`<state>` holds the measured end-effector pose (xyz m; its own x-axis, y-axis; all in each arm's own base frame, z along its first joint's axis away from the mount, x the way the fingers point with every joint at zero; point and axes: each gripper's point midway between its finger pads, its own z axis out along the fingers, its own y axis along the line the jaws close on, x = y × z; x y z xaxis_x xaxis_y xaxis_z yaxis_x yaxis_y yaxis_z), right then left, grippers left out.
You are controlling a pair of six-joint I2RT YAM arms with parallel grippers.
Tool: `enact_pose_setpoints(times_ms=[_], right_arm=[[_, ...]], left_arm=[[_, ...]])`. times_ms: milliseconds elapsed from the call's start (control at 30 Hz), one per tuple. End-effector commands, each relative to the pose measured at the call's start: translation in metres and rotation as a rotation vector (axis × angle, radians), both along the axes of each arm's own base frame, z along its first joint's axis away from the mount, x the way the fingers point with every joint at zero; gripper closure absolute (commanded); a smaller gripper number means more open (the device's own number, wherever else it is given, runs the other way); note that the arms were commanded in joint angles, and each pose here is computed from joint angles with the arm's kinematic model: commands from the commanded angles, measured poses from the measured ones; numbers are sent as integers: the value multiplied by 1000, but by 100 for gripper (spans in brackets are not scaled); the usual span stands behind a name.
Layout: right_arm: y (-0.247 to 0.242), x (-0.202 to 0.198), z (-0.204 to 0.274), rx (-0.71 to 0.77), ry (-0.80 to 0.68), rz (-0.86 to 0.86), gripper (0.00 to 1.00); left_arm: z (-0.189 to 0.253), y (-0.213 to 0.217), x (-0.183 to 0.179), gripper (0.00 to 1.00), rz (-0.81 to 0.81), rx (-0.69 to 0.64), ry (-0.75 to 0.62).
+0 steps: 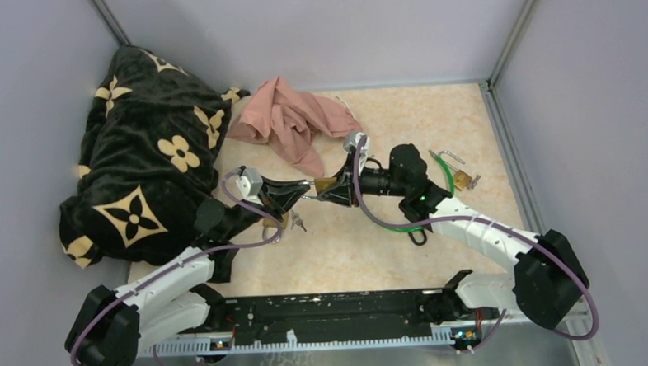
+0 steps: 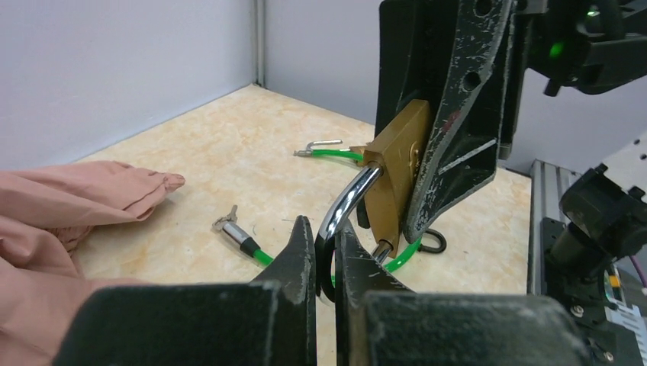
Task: Lock with the key
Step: Lock the lock.
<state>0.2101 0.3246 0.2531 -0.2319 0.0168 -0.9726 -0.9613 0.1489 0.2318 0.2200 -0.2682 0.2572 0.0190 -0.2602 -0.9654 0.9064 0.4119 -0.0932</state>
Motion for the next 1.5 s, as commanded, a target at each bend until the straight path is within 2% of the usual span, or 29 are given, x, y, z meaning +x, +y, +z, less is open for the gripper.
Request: enact_pose_setpoints(times_ms=[0, 400, 733, 967, 1267, 1467], right_arm=[[28, 13, 84, 119, -197, -107, 100], [26, 52, 46, 26, -158, -213, 100], [38, 68, 35, 22, -134, -225, 100], [34, 69, 29, 15, -136, -239, 100], [42, 84, 20, 13, -119, -247, 100], [36, 85, 21, 18, -113, -255, 100]], left_arm=[[0, -45, -96, 100, -466, 30, 10], [66, -57, -126, 100, -537, -113, -242], [82, -68, -156, 100, -654, -152, -263], [90, -68, -159, 100, -657, -176, -292], [106, -75, -188, 100, -742, -222, -353], [103, -76, -187, 100, -736, -213, -346]])
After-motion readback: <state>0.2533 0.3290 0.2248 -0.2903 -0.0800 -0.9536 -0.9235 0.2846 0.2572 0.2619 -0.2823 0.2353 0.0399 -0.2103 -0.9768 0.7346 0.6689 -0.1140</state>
